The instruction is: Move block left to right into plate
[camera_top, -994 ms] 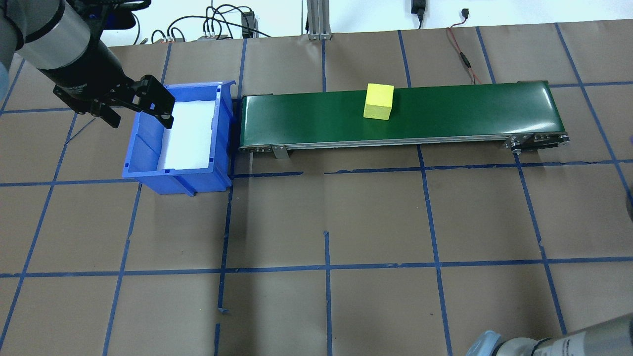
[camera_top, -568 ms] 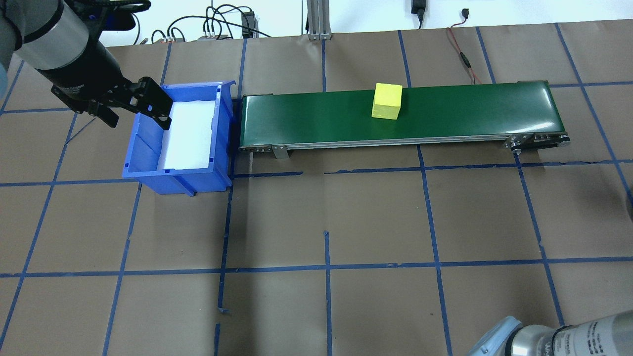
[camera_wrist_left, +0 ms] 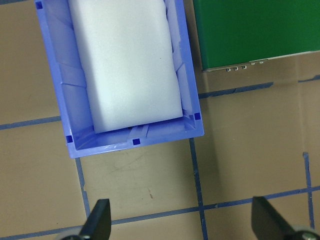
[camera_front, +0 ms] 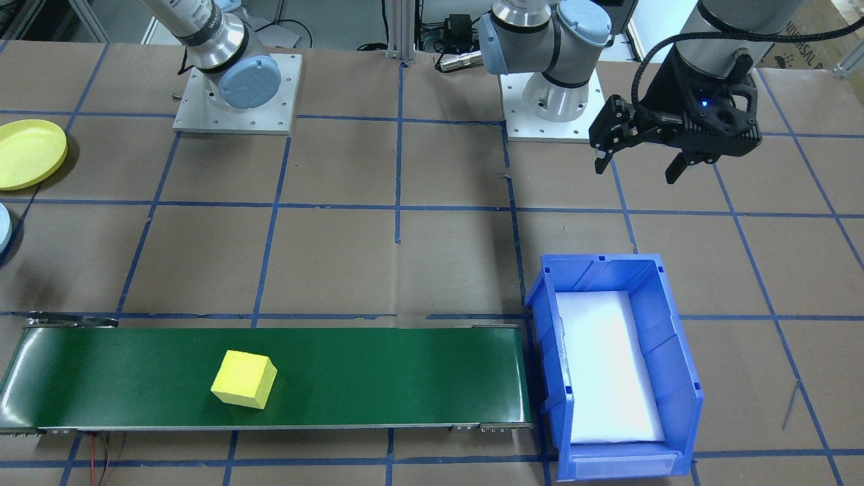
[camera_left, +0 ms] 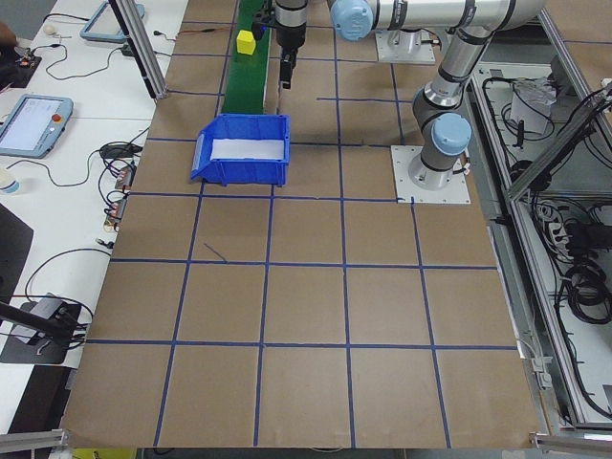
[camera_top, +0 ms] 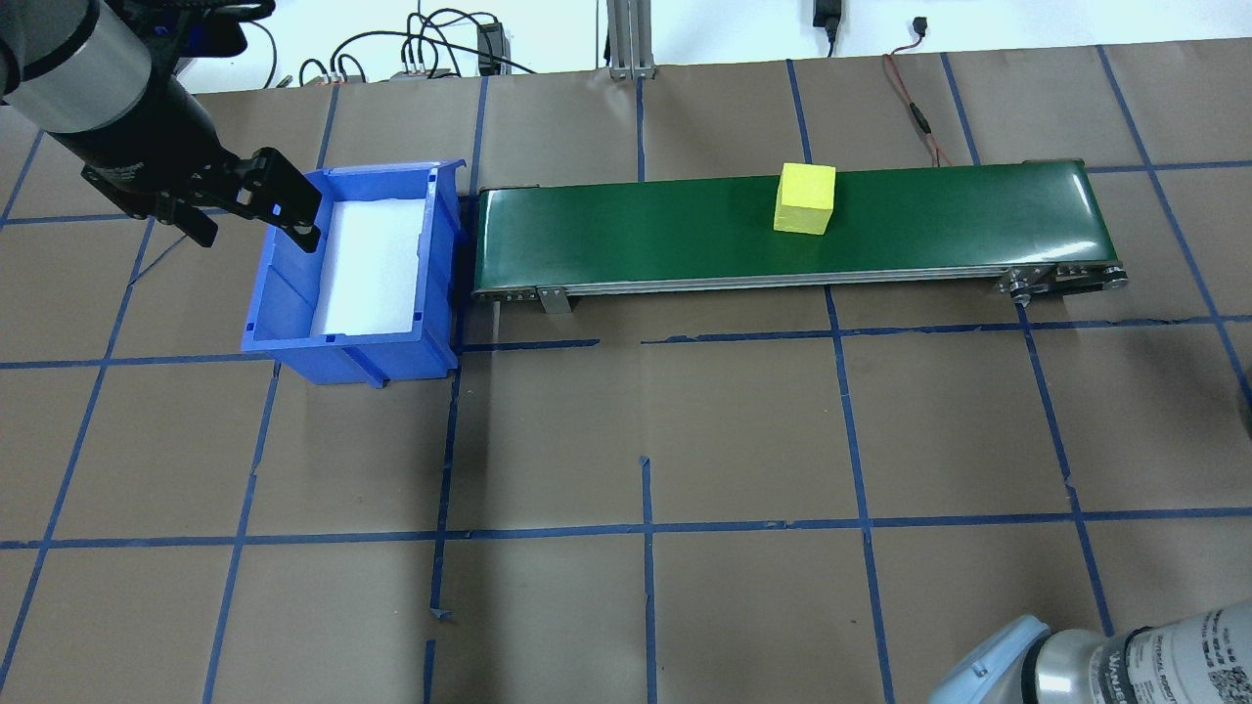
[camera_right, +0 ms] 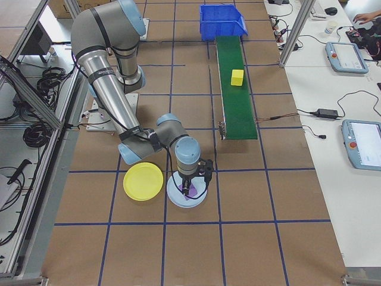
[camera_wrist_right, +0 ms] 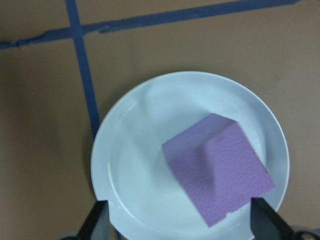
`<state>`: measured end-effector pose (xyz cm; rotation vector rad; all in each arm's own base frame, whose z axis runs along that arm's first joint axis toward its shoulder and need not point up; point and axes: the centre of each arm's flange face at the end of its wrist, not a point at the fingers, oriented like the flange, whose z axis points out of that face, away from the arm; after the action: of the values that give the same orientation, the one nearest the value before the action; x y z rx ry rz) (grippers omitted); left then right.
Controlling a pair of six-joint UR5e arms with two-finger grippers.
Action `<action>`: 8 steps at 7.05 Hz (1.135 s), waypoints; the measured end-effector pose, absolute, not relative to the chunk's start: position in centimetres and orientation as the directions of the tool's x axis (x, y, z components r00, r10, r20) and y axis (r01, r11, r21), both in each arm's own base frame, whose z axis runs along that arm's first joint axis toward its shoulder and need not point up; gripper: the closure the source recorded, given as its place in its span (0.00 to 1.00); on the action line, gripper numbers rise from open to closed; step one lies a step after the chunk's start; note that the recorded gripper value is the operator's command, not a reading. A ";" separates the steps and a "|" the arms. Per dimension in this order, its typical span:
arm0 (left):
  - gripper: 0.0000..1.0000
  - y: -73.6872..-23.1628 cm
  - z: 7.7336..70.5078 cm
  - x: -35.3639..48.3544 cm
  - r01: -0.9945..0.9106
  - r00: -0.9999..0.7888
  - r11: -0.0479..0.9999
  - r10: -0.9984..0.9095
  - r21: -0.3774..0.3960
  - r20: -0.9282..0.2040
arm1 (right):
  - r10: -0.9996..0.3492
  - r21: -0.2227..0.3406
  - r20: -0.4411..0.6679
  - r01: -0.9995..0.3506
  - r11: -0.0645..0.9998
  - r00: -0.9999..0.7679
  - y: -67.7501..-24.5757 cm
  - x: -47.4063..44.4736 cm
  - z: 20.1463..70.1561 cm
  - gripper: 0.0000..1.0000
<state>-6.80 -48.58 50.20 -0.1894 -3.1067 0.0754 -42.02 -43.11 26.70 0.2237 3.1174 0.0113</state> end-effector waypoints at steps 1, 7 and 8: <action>0.00 -48.4 50.3 -6.9 0.118 -0.993 0.992 0.119 -0.048 0.026 | 0.173 0.015 -0.007 0.173 0.985 -0.985 -46.0 -38.2 28.8 0.00; 0.00 -48.3 50.1 -9.4 -0.084 -0.996 0.995 -0.082 -0.058 0.035 | 0.235 -0.070 -0.262 0.261 0.963 -0.936 -61.4 -12.1 33.1 0.00; 0.00 -48.2 50.0 -10.1 -0.085 -0.996 0.995 -0.084 -0.056 0.029 | 0.265 -0.075 -0.289 0.297 0.952 -0.920 -62.9 -8.9 32.8 0.00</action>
<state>-10.10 -48.24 50.02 0.1320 -3.1107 0.0888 -8.92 -62.87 32.80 0.4154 2.8271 -0.1699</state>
